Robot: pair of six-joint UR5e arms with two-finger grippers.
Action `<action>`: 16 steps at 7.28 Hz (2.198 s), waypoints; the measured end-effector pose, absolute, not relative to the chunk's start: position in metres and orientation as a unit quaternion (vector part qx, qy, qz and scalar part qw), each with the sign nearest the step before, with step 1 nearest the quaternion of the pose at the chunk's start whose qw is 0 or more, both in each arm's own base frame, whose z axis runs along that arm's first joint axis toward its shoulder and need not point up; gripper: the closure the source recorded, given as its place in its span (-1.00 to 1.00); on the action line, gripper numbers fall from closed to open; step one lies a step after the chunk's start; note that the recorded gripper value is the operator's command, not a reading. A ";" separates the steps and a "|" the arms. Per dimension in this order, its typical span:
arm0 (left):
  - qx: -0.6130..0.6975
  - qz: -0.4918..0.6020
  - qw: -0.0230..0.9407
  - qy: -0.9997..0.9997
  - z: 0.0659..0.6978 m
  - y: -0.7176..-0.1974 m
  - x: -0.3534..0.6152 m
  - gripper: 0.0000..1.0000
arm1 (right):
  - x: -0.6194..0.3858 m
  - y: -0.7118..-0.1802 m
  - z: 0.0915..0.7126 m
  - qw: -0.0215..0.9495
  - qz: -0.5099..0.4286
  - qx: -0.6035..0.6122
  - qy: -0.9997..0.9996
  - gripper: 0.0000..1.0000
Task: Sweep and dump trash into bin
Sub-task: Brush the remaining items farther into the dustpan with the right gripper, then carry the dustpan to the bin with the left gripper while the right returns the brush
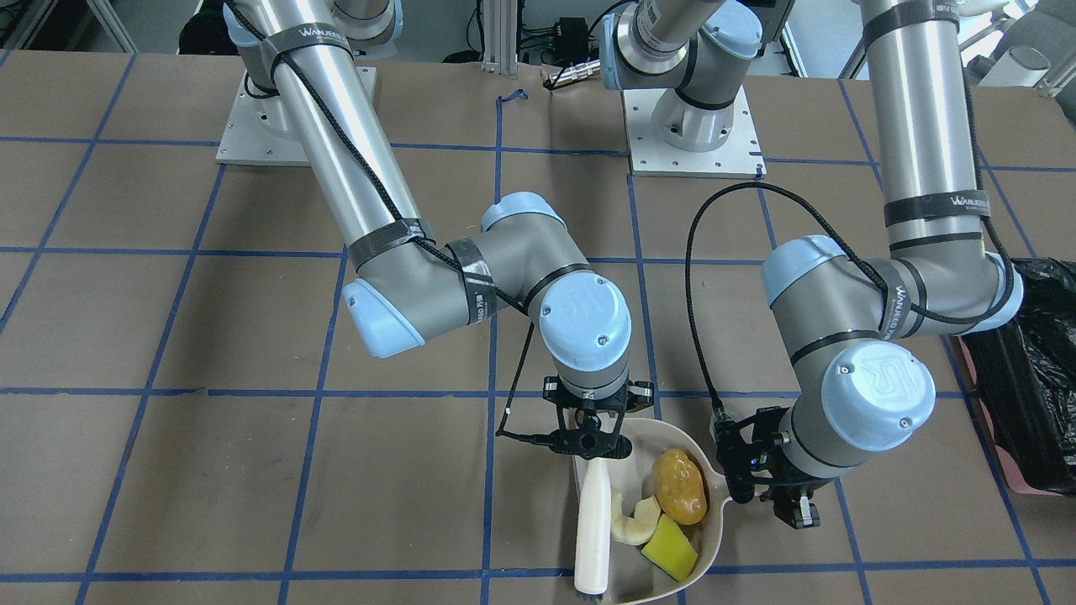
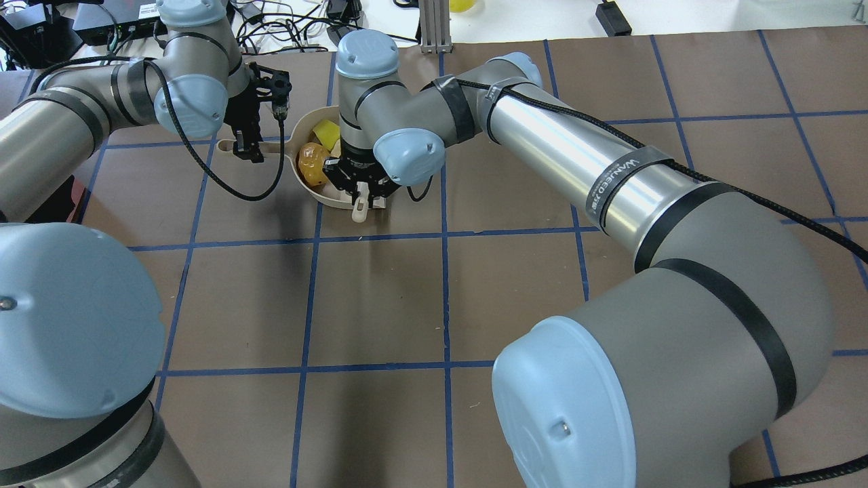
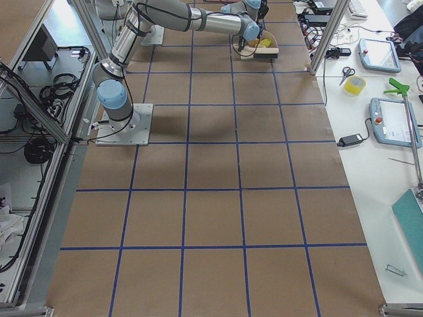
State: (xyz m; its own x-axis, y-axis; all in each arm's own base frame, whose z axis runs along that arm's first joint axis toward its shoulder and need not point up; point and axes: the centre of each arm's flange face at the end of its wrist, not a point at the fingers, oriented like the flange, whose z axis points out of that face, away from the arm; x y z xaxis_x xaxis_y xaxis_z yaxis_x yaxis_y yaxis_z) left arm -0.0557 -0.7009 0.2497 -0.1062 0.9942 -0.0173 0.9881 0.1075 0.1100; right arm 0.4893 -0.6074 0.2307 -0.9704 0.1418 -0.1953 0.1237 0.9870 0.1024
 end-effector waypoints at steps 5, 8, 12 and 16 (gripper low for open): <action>0.667 0.033 0.044 0.743 0.252 -0.701 -0.056 0.98 | 0.427 -0.627 0.281 0.082 0.058 0.058 0.993 1.00; 0.668 0.029 0.041 0.743 0.253 -0.699 -0.059 0.98 | 0.322 -0.649 0.321 0.040 0.077 0.046 0.995 1.00; 0.635 -0.031 -0.032 0.771 0.278 -0.699 -0.001 1.00 | 0.080 -0.640 0.330 0.017 0.087 -0.016 0.996 1.00; 0.610 -0.056 -0.069 0.788 0.352 -0.668 0.213 1.00 | -0.071 -0.601 0.289 0.001 0.058 -0.015 0.998 1.00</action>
